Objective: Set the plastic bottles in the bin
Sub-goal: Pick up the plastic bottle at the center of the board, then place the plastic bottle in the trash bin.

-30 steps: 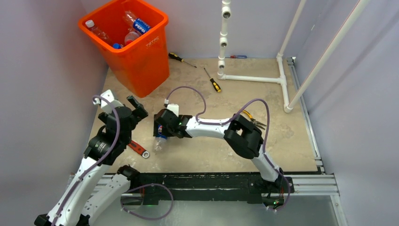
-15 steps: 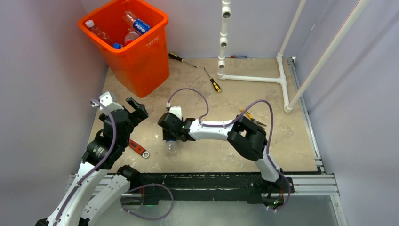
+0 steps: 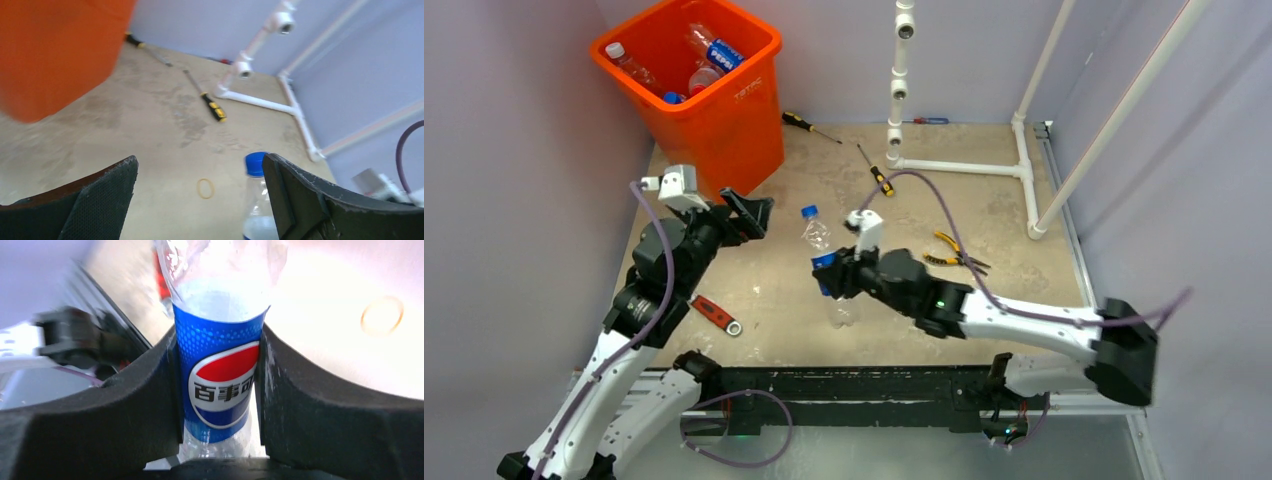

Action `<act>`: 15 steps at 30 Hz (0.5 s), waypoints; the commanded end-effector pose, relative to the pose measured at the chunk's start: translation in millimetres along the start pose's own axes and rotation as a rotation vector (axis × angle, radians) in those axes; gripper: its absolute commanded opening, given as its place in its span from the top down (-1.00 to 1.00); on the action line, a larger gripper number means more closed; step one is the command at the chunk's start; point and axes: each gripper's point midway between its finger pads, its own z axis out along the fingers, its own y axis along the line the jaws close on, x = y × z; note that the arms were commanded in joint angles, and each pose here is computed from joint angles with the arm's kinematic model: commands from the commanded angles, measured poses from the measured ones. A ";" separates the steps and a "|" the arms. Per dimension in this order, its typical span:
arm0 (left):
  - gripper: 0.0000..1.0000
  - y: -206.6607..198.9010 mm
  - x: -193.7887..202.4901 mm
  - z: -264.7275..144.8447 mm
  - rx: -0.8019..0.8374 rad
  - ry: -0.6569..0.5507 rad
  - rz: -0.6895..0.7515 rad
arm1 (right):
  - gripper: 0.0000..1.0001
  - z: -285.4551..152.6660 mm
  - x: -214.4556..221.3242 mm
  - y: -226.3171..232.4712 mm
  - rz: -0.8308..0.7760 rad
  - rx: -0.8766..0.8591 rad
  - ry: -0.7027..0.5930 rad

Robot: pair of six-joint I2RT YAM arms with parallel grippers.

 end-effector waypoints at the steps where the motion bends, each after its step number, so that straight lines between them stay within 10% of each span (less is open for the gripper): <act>1: -0.89 -89.5 -25.6 -1.9 0.426 -0.007 0.033 | 0.33 -46.3 -49.8 25.1 -0.154 -0.237 -0.300; 15: -0.64 -164.9 11.1 -1.9 0.884 0.214 -0.114 | 0.60 -78.7 -66.5 18.8 -0.178 -0.258 -0.413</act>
